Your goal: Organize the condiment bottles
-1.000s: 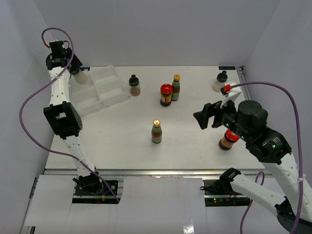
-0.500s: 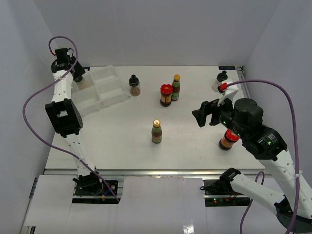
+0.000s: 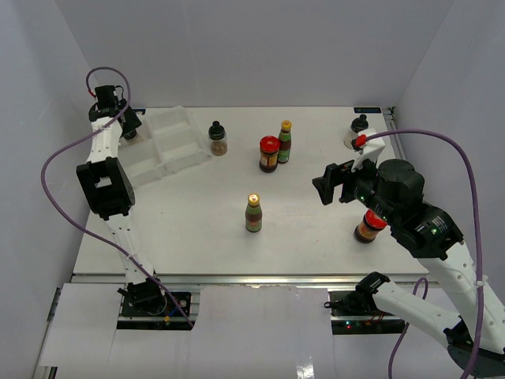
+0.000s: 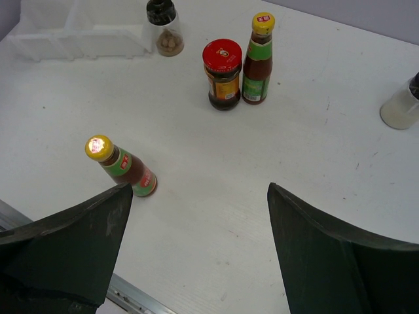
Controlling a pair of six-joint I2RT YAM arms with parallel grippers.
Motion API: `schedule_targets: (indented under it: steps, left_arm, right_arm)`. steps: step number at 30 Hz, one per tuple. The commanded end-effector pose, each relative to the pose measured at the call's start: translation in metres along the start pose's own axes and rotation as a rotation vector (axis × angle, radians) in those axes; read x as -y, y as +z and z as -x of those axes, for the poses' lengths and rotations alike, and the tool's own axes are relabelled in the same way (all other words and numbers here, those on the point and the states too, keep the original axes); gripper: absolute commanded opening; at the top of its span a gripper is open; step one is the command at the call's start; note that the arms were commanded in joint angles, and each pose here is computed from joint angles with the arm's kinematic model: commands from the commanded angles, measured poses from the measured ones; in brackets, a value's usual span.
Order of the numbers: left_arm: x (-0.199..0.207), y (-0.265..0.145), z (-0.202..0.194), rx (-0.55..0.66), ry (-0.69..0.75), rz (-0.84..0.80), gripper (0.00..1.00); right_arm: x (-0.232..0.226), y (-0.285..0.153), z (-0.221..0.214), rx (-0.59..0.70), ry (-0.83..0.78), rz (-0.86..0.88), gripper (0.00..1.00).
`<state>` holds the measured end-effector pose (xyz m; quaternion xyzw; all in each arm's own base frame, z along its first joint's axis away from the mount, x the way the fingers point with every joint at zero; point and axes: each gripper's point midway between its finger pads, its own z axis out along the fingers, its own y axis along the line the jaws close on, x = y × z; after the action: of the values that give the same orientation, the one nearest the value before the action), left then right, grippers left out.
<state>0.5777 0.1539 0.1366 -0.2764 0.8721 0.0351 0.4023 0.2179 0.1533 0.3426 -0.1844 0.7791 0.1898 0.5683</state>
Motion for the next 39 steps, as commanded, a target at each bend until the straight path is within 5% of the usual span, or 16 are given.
schedule_targets:
  steps: [1,6,13,22,32,39]
  left_arm:
    - [0.007,-0.015,0.019,0.057,0.016,-0.005,0.62]
    - [0.007,-0.031,0.033,0.091,0.023,0.002,0.84]
    - [0.013,-0.063,0.052,0.125,0.016,-0.031,0.98]
    - [0.033,-0.141,0.058,0.151,-0.027,-0.175,0.98]
    - [0.199,-0.207,-0.026,0.084,0.311,-0.462,0.98]
    - [0.246,-0.204,-0.057,0.078,0.384,-0.522,0.96]
  right_arm:
    - [0.004,-0.003,0.015,0.059,-0.017,-0.018,0.9]
    - [0.004,-0.005,0.016,0.061,-0.019,-0.017,0.9]
    - [0.005,-0.009,0.016,0.058,-0.019,-0.023,0.9]
    - [0.008,-0.016,0.009,0.021,-0.008,-0.039,0.9]
    - [-0.009,-0.011,-0.01,-0.059,0.03,0.048,0.9]
    - [-0.012,-0.022,-0.006,-0.03,0.05,0.07,0.9]
